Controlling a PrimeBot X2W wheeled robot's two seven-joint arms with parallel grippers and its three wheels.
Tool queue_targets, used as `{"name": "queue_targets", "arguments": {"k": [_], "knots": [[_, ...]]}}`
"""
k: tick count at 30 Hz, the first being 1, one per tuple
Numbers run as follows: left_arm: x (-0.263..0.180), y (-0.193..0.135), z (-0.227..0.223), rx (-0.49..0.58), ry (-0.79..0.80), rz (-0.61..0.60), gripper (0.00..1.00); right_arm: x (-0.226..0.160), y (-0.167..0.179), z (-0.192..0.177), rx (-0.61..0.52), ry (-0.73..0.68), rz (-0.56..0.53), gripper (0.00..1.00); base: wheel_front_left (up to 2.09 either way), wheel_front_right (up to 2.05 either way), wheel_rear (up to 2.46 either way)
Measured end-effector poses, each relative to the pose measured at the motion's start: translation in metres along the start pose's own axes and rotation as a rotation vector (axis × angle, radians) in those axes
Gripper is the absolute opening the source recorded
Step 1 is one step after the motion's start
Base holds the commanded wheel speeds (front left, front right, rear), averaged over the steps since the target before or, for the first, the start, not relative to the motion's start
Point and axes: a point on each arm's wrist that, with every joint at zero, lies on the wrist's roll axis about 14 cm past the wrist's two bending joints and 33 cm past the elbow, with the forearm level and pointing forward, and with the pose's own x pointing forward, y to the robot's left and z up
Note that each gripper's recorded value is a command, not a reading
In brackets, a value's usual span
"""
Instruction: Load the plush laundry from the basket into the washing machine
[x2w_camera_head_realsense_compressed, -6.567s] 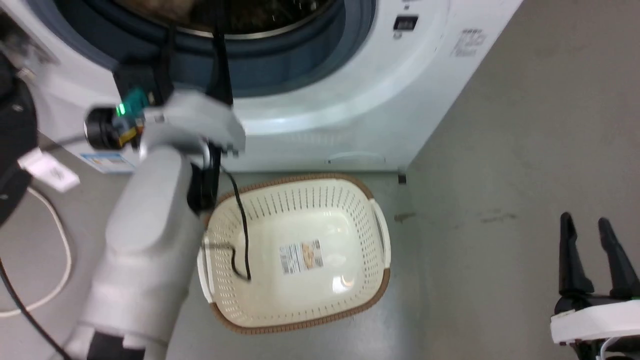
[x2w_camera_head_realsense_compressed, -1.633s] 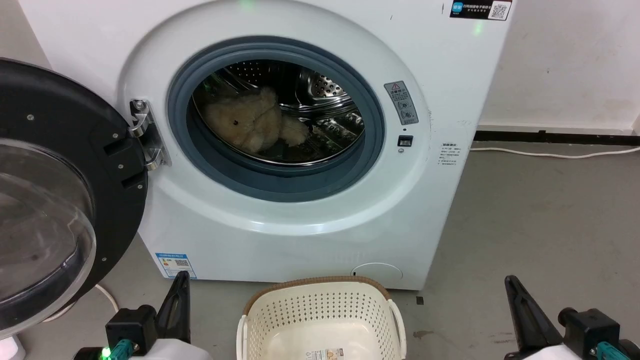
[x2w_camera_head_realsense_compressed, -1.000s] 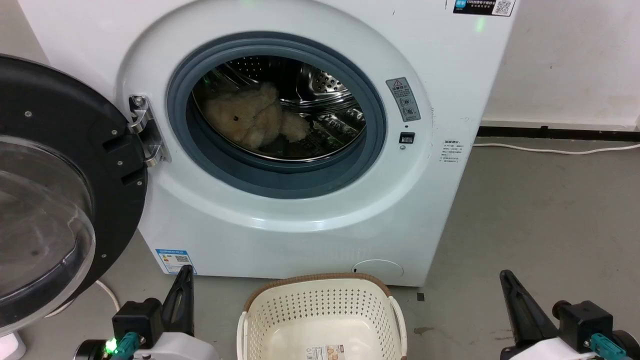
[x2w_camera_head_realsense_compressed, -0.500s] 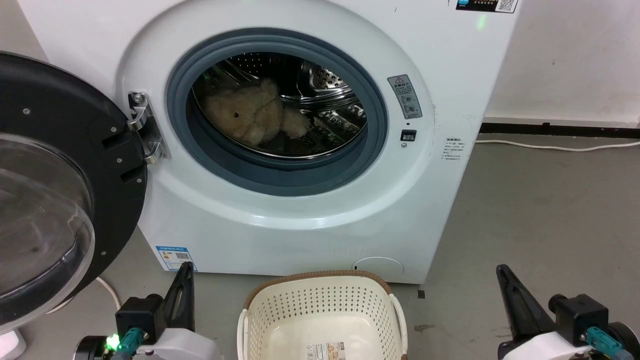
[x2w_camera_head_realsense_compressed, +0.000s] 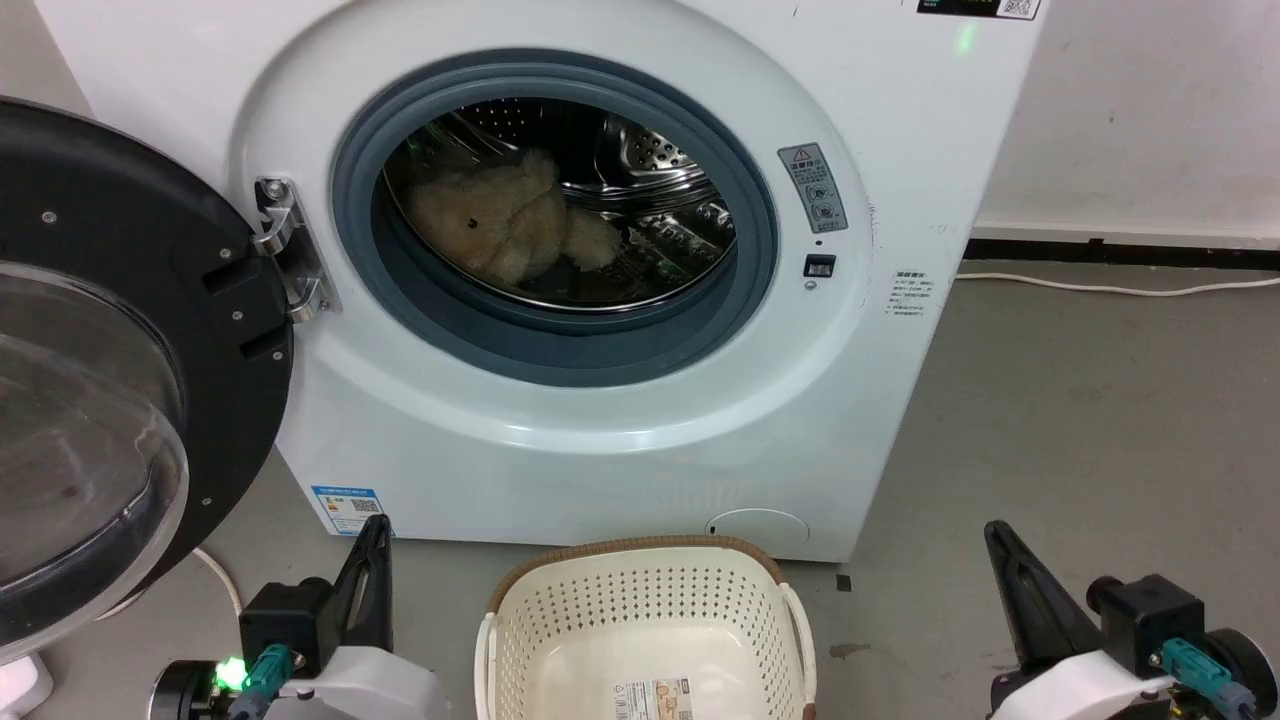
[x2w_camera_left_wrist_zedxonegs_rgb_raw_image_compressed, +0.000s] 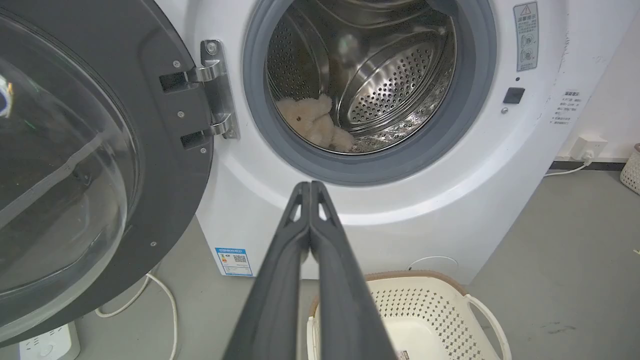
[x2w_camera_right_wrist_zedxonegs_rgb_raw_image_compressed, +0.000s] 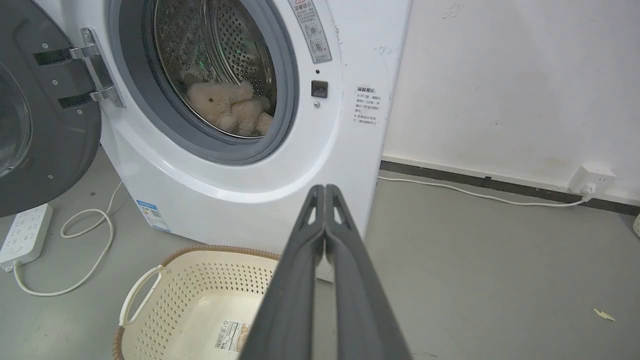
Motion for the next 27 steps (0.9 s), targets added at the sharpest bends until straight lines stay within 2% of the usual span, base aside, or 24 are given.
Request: {"name": "queue_targets", "arguments": {"k": [27], "knots": [[0.007, 0.0, -0.003, 0.038, 0.026, 0.015, 0.0, 0.012, 0.003, 0.0, -0.028, 0.015, 0.013, 0.0, 0.0, 0.0, 0.0]]}}
